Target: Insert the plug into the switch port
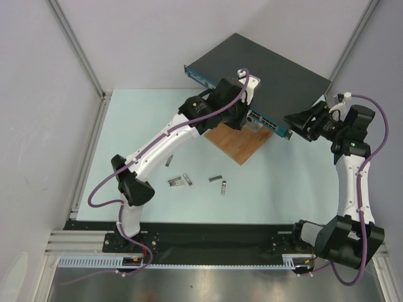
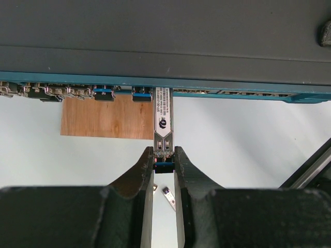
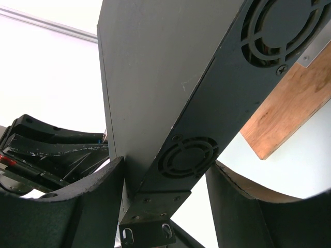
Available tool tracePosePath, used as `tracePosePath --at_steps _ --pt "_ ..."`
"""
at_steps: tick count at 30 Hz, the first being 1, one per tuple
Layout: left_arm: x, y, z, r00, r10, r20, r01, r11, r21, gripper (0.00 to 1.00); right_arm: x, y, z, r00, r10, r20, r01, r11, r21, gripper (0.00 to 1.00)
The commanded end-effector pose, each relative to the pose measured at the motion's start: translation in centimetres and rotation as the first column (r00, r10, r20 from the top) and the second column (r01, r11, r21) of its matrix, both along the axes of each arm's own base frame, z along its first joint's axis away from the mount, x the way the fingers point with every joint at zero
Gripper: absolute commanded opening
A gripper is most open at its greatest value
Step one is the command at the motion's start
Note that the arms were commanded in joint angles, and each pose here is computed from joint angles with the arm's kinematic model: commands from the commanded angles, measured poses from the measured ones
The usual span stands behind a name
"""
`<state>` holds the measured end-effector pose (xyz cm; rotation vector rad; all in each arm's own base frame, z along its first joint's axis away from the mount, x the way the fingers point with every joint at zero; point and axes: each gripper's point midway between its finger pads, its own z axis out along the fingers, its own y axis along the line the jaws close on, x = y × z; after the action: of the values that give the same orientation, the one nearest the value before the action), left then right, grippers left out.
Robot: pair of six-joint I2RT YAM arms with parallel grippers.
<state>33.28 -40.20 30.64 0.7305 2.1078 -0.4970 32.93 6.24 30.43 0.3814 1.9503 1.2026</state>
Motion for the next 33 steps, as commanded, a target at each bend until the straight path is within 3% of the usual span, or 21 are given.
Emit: tracePosePath --at_steps 1,15,22,31,33 --pt "2.0 -1.6 6.4 0.991 0.031 0.129 -0.004 0.978 -0.207 0.00 0.0 2.7 0.3 0.990 0.120 0.080 -0.117 0.992 -0.045 0.15" --pt "1.1 -1.4 8.2 0.988 0.017 0.155 0.025 0.962 -0.271 0.00 0.2 2.8 0.2 0.990 0.118 0.077 -0.115 0.992 -0.043 0.13" --pt "1.7 -2.2 5.7 0.990 0.005 0.138 0.027 0.973 -0.231 0.00 0.2 2.9 0.2 0.989 0.124 0.075 -0.121 0.992 -0.038 0.11" --pt "3.3 -3.8 5.7 0.984 0.021 0.175 0.028 0.962 -0.272 0.01 0.0 3.4 0.4 0.986 0.149 0.076 -0.148 0.989 -0.015 0.01" --pt "3.5 -4.2 5.6 0.983 0.021 0.182 0.030 0.961 -0.276 0.06 0.0 3.4 0.4 0.985 0.152 0.077 -0.151 0.988 -0.014 0.00"
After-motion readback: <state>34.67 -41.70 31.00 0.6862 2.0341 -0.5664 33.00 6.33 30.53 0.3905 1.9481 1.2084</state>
